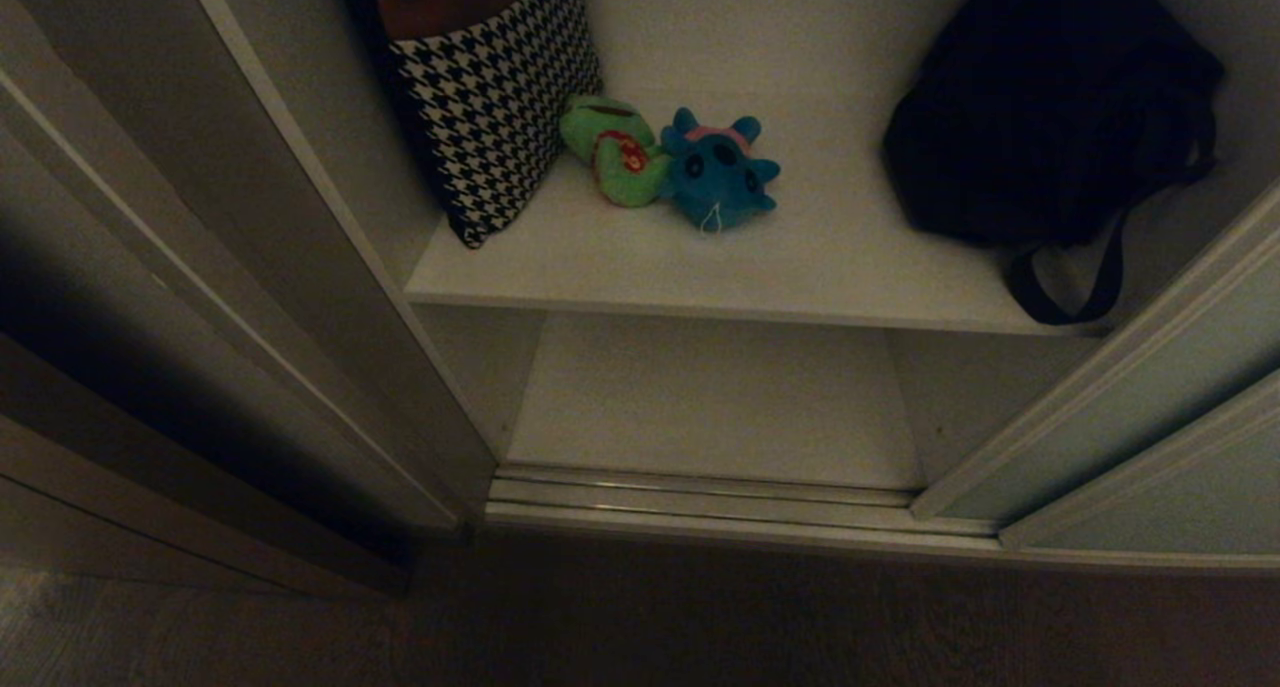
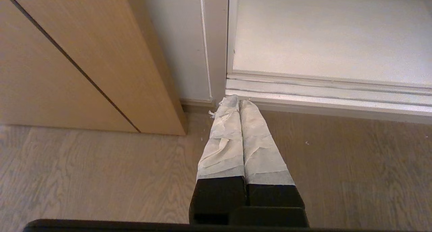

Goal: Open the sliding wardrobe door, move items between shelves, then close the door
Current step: Open the door

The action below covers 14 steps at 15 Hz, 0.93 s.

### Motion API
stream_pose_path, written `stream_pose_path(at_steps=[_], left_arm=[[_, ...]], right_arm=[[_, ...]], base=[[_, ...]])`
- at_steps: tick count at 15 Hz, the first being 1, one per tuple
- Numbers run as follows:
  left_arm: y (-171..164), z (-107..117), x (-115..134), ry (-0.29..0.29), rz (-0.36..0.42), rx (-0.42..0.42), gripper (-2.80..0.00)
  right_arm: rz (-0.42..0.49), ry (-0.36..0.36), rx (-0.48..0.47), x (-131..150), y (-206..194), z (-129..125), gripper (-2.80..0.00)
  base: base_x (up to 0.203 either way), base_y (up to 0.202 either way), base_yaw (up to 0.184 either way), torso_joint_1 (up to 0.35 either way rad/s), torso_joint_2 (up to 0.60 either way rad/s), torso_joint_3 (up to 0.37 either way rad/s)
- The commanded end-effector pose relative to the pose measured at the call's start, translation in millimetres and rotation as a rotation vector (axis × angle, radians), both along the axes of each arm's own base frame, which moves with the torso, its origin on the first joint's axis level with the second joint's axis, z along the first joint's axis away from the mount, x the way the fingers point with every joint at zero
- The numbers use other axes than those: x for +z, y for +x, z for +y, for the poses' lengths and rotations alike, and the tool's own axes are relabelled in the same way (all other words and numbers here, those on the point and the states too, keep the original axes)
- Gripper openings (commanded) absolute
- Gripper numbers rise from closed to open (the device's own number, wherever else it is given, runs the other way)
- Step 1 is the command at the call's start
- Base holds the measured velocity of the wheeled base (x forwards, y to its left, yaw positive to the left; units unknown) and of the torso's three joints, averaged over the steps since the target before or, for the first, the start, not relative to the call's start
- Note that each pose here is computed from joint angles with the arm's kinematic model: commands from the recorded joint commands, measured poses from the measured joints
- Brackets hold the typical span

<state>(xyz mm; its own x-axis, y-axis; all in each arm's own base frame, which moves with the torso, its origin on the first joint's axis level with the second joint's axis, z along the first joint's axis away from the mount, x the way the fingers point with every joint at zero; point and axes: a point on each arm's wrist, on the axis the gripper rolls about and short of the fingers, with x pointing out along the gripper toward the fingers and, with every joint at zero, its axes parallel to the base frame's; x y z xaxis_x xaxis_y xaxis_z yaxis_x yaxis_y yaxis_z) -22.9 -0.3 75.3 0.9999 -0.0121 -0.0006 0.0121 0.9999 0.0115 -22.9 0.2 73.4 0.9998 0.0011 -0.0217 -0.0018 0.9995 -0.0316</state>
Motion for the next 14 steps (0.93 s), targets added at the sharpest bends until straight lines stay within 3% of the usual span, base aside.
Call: stream_pose_path(at_steps=[1,14], left_arm=[[0.1,0.0,-0.1,0.002,0.002,0.000,-2.80],[0.1,0.0,-0.3,-0.007,0.002,0.001,-2.80]], right_arm=[[-0.002,-0.001,0.000,0.2,-0.1,0.0,-2.80],[-0.002,-0.001,0.000,0.1,-0.1,0.0,-2.80]], base=[[0.000,0.000,0.000,0.000,0.00,0.000],[0.000,0.000,0.000,0.000,0.00,0.000]])
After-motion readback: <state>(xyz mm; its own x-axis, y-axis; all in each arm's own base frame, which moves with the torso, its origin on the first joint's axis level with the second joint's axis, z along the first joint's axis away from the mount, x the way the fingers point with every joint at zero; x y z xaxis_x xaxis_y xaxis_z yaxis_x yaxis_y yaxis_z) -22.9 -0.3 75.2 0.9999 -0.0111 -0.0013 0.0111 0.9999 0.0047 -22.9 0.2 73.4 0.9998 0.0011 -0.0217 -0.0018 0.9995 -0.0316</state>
